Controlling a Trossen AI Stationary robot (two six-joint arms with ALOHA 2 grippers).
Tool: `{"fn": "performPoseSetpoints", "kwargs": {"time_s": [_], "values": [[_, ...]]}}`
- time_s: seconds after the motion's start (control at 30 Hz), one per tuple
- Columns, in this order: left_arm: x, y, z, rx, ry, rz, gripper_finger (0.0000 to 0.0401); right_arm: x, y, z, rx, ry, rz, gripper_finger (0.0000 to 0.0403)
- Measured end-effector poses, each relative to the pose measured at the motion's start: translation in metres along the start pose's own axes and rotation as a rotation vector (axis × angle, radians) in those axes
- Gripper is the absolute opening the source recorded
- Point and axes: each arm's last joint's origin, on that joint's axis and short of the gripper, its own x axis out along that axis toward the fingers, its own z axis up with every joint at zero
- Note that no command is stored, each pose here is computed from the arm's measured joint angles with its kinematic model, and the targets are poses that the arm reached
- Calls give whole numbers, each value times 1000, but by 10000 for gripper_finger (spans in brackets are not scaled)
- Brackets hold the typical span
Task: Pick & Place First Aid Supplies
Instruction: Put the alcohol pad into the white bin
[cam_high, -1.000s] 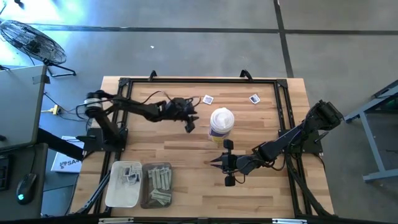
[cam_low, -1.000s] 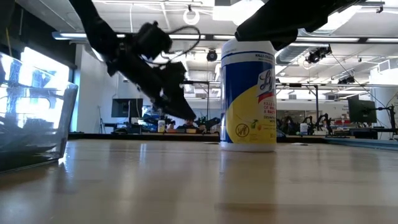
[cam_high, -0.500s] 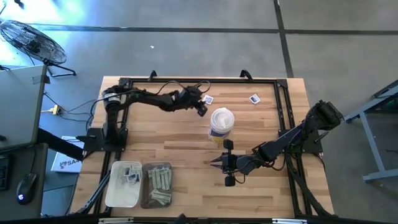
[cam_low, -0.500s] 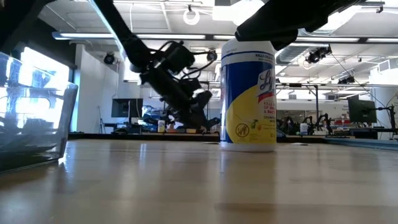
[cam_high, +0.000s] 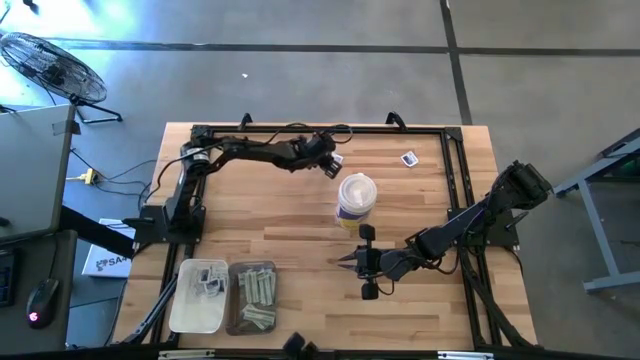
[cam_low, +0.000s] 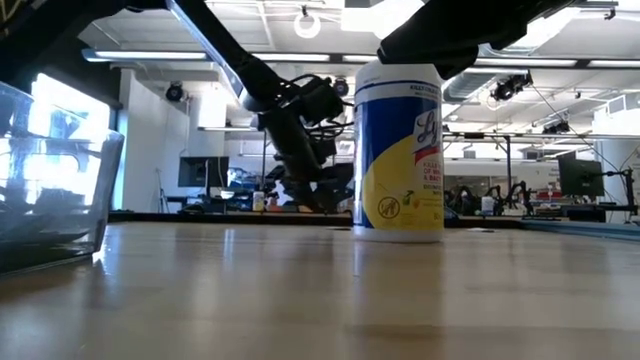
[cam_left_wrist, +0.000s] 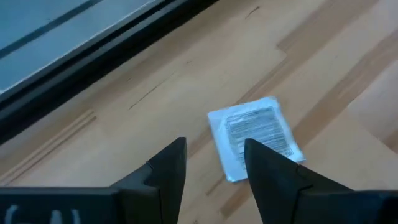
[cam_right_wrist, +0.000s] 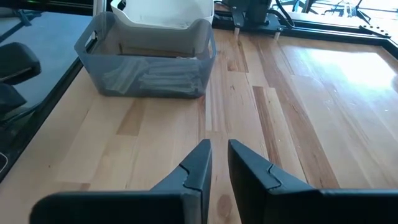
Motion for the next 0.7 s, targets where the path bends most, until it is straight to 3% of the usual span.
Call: {"fn": "performPoseSetpoints", "kwargs": {"time_s": [0.27,0.47,0.7], "values": [[5,15,5,77,96,-124,159,0,0,0,4,-4,1,48],[9,26,19,135,115,-158,159,0,0,1,5,-5,-2,47],[22,29,9,214,177,-233,159,0,0,1,3,-6,0,47]]}}
